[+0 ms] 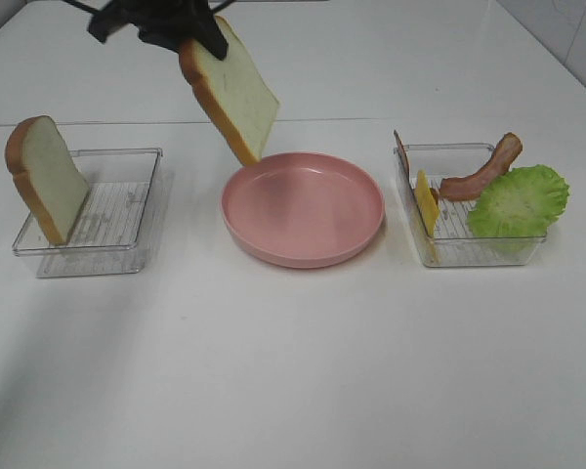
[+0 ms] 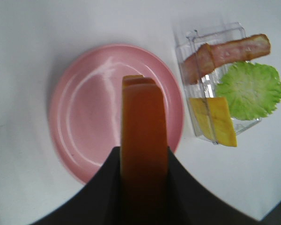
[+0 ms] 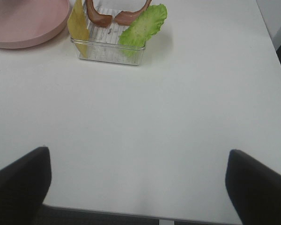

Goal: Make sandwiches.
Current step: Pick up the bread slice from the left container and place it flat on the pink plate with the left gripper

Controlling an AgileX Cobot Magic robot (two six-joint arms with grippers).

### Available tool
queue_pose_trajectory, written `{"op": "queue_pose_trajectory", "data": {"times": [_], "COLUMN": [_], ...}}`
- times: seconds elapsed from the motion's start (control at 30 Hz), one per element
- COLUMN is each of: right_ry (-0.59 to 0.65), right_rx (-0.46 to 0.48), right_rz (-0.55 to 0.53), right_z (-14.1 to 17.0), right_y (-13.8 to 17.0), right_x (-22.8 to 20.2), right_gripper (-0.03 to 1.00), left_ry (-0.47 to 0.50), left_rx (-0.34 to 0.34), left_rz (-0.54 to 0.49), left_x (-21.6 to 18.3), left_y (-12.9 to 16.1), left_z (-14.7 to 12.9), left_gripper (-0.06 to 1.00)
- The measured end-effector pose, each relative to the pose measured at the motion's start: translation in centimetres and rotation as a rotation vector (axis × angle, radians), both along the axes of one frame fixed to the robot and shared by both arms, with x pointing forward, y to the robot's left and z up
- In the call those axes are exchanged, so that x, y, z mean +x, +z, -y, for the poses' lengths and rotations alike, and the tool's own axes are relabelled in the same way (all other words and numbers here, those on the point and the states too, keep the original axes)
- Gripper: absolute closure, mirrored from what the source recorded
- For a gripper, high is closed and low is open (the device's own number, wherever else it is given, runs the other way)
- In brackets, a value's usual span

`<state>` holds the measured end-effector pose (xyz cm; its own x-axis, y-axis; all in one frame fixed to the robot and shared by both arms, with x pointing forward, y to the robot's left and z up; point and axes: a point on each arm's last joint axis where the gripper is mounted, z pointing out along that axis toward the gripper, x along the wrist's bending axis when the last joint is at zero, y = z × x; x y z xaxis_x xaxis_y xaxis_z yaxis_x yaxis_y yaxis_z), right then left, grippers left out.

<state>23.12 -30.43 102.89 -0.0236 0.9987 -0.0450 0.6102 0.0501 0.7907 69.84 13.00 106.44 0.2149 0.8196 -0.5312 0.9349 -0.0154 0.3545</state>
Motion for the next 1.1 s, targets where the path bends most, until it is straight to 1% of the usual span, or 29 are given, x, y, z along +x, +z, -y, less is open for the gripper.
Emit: {"op": "queue_pose_trajectory", "data": {"times": [0.03, 0.1, 0.2, 0.27, 0.37, 0.4, 0.47, 0.5, 0.53, 0.6, 0.67, 0.7, 0.8, 0.87, 0.93, 0.97, 1.1], "right_ry": [0.000, 0.000, 0.000, 0.000, 0.000, 0.000, 0.000, 0.000, 0.000, 0.000, 0.000, 0.000, 0.000, 0.000, 0.000, 0.000, 0.000], "right_rx": [0.000, 0.000, 0.000, 0.000, 0.000, 0.000, 0.000, 0.000, 0.000, 0.000, 0.000, 0.000, 0.000, 0.000, 0.000, 0.000, 0.000], "right_rz": [0.000, 0.000, 0.000, 0.000, 0.000, 0.000, 0.000, 0.000, 0.000, 0.000, 0.000, 0.000, 0.000, 0.000, 0.000, 0.000, 0.000], "right_z": [0.0, 0.0, 0.0, 0.0, 0.0, 0.0, 0.0, 0.0, 0.0, 0.0, 0.0, 0.0, 0.0, 0.0, 0.0, 0.0, 0.0], "right_y": [0.0, 0.0, 0.0, 0.0, 0.0, 0.0, 0.0, 0.0, 0.0, 0.0, 0.0, 0.0, 0.0, 0.0, 0.0, 0.0, 0.0], "right_x": [0.0, 0.0, 0.0, 0.0, 0.0, 0.0, 0.0, 0.0, 0.0, 0.0, 0.0, 0.0, 0.0, 0.0, 0.0, 0.0, 0.0], "right_gripper": [-0.02, -0.02, -0.02, -0.02, -0.02, -0.02, -0.02, -0.02, -0.02, -0.02, -0.02, -0.02, -0.02, -0.02, -0.02, -0.02, -0.02], "left_ry": [0.000, -0.054, -0.064, -0.079, -0.078, -0.069, -0.064, -0.064, -0.064, -0.054, -0.052, -0.047, -0.042, -0.028, -0.027, -0.021, -0.007], "left_rx": [0.000, -0.083, -0.102, -0.175, -0.192, -0.210, -0.212, -0.209, -0.209, -0.204, -0.202, -0.201, -0.201, -0.195, -0.192, -0.189, -0.188], "left_rz": [0.000, -0.058, -0.072, -0.103, -0.112, -0.121, -0.122, -0.118, -0.118, -0.110, -0.109, -0.116, -0.121, -0.144, -0.148, -0.154, -0.151], "left_x": [0.0, 0.9, 1.1, 1.8, 1.9, 2.2, 2.3, 2.3, 2.3, 2.4, 2.4, 2.4, 2.5, 2.6, 2.6, 2.7, 2.9], "left_y": [0.0, -3.2, -4.0, -6.3, -6.9, -7.8, -8.2, -8.9, -8.9, -10.1, -10.4, -10.9, -11.2, -12.5, -12.8, -13.4, -13.8], "left_z": [0.0, 1.2, 1.4, 2.2, 2.4, 2.7, 2.9, 3.5, 3.5, 4.6, 4.9, 5.3, 5.4, 5.4, 5.5, 5.5, 5.5], "left_gripper": [0.77, 0.77, 0.77, 0.77, 0.77, 0.77, 0.77, 0.77, 0.77, 0.77, 0.77, 0.77, 0.77, 0.77, 0.77, 0.77, 0.77]}}
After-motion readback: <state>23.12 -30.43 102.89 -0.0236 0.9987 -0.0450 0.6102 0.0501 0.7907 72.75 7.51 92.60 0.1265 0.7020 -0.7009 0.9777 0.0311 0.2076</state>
